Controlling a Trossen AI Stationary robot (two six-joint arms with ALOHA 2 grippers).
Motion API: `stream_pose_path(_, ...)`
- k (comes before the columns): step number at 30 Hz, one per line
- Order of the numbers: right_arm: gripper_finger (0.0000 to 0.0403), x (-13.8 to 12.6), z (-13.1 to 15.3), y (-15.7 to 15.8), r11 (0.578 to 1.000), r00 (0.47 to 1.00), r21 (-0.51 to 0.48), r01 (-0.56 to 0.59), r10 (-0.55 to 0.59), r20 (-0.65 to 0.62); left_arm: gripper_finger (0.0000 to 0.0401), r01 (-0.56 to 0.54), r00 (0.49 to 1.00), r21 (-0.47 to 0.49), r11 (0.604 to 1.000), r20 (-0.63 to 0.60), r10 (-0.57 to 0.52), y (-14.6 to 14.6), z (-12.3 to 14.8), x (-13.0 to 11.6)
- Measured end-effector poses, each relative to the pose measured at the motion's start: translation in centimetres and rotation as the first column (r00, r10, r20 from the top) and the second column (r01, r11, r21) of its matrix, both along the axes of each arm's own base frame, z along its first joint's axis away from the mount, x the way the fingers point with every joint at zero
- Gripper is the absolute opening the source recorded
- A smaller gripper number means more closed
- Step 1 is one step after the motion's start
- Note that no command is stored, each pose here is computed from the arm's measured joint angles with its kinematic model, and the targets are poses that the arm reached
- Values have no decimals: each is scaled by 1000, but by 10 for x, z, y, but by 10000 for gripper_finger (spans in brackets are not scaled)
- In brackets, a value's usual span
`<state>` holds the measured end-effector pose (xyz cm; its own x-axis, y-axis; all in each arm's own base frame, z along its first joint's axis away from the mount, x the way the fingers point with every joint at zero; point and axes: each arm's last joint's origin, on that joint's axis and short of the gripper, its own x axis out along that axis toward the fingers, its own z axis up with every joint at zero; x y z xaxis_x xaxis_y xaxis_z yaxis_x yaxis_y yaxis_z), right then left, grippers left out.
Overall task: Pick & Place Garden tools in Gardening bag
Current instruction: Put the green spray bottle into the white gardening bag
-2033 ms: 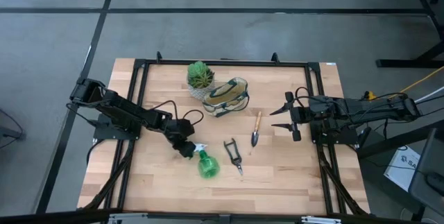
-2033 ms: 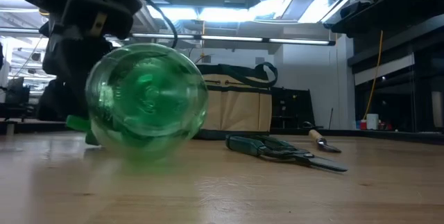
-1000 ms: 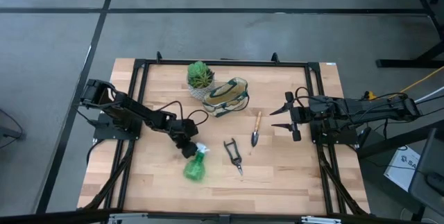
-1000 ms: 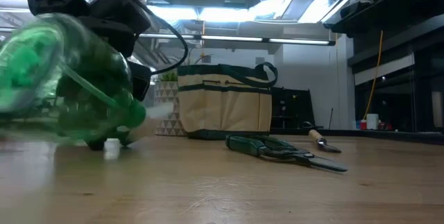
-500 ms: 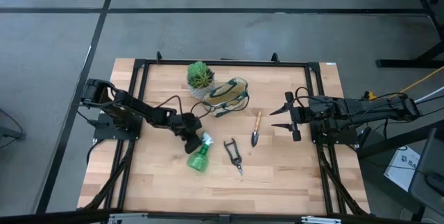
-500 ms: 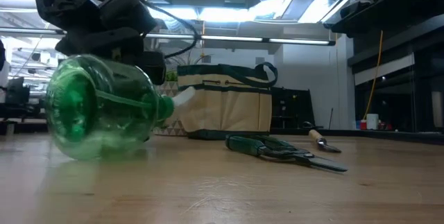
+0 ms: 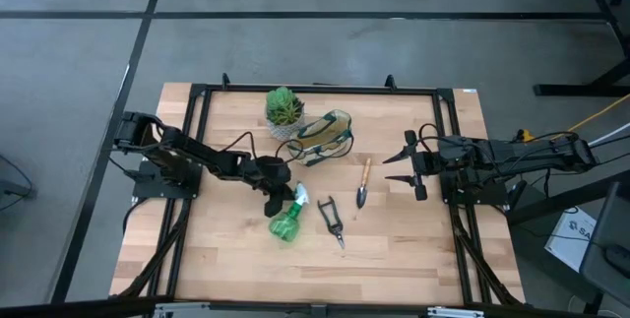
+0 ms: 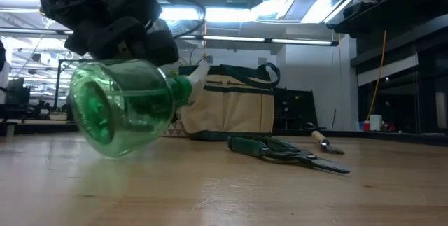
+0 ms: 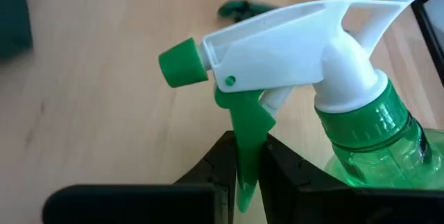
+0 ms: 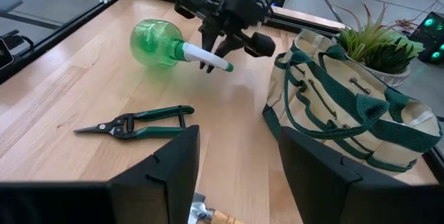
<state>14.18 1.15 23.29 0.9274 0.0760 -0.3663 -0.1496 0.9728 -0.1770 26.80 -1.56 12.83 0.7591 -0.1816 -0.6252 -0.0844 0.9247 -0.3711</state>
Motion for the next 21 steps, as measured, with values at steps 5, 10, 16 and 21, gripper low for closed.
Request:
stream_pose_path(5, 201, 0, 0, 0, 1000, 1000, 0, 0, 0, 0, 32, 54, 996, 75, 996, 63, -59, 0, 13, 11)
stream_pose_path(10, 201, 0, 0, 0, 1000, 1000, 0, 0, 0, 0, 32, 94, 988, 141, 986, 110, -110, -1, 25, 22)
stream_pose_path(16, 201, 0, 0, 0, 1000, 1000, 0, 0, 0, 0, 32, 113, 986, 193, 975, 101, -134, 4, 46, 27)
stream_pose_path(21, 201, 0, 0, 0, 1000, 1000, 0, 0, 0, 0, 32, 120, 975, 252, 960, 155, -162, 8, 67, 25)
